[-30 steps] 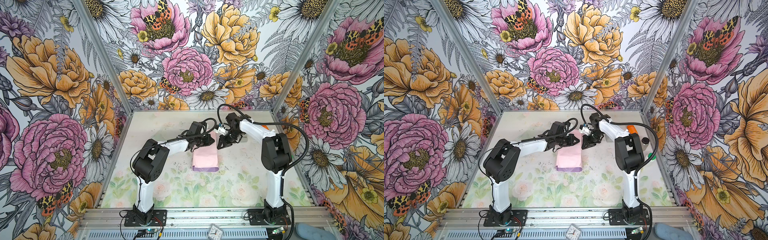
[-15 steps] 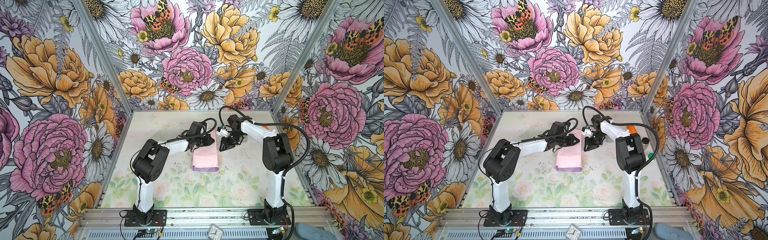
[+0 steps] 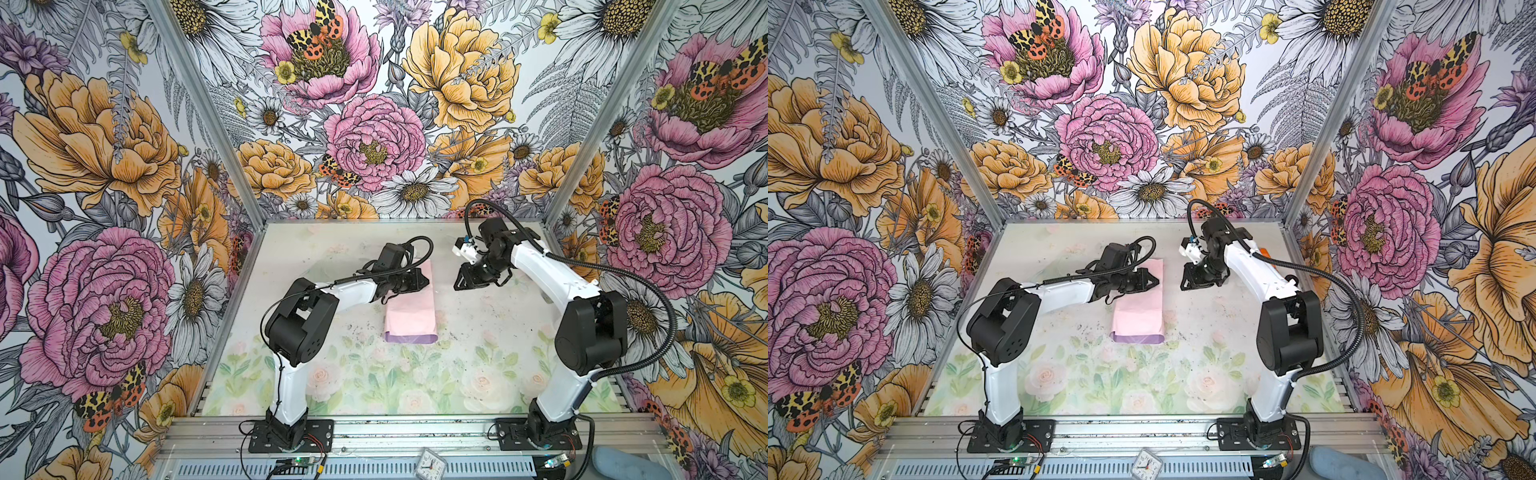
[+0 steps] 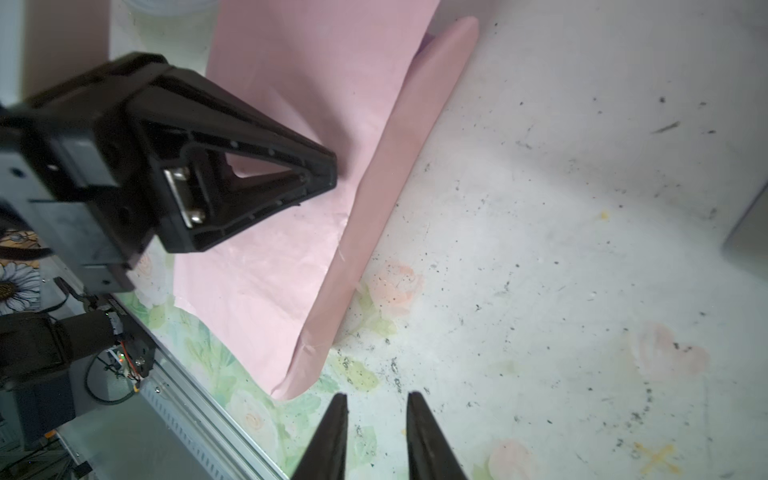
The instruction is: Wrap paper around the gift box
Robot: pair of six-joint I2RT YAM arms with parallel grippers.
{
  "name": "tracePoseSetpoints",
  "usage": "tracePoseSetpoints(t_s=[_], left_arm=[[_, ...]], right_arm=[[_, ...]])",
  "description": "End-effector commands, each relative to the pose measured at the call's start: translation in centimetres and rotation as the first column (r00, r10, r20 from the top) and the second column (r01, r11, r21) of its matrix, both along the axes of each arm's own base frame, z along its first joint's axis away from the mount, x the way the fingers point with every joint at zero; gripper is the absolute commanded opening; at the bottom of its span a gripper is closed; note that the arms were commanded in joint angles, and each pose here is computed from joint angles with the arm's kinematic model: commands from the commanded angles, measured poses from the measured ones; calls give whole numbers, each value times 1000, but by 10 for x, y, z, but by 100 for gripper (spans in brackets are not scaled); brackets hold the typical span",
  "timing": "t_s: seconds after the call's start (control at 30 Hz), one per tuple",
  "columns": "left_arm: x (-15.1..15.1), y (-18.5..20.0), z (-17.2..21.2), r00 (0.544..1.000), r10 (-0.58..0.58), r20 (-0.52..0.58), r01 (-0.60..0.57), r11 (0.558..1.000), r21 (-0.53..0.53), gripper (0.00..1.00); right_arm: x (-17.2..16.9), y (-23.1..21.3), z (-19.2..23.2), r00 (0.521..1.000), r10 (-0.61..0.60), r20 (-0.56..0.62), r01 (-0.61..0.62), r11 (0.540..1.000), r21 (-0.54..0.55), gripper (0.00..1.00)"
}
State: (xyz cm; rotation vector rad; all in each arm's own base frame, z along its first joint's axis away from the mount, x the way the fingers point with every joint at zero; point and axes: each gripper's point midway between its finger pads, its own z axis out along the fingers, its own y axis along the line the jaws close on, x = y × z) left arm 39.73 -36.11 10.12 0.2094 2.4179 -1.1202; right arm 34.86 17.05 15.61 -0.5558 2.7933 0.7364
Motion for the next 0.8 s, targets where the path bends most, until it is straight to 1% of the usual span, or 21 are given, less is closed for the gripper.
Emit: tracePoseSetpoints(t_s=[0.0,0.07,0.27,0.5,0.77], left_arm=[[-13,9,-28,999,-1,-49,4,997,79,13],[-13,9,-29,999,-1,-52,5,997,79,13],[-14,9,-28,999,0,-51,4,997,79,13],[-14,8,-29,999,-1,-53,5,997,79,13],[-15,9,-29,999,-3,-54,7,997,80,13]], right_arm=[[14,24,14,997,-34,64,29,996,79,17],[16,35,10,997,-36,64,29,994,101,11],[16,50,-16,999,-37,20,35,995,92,1],[13,53,-40,999,-42,-20,43,996,81,0],[14,50,-56,998,-58,-31,60,997,55,0]])
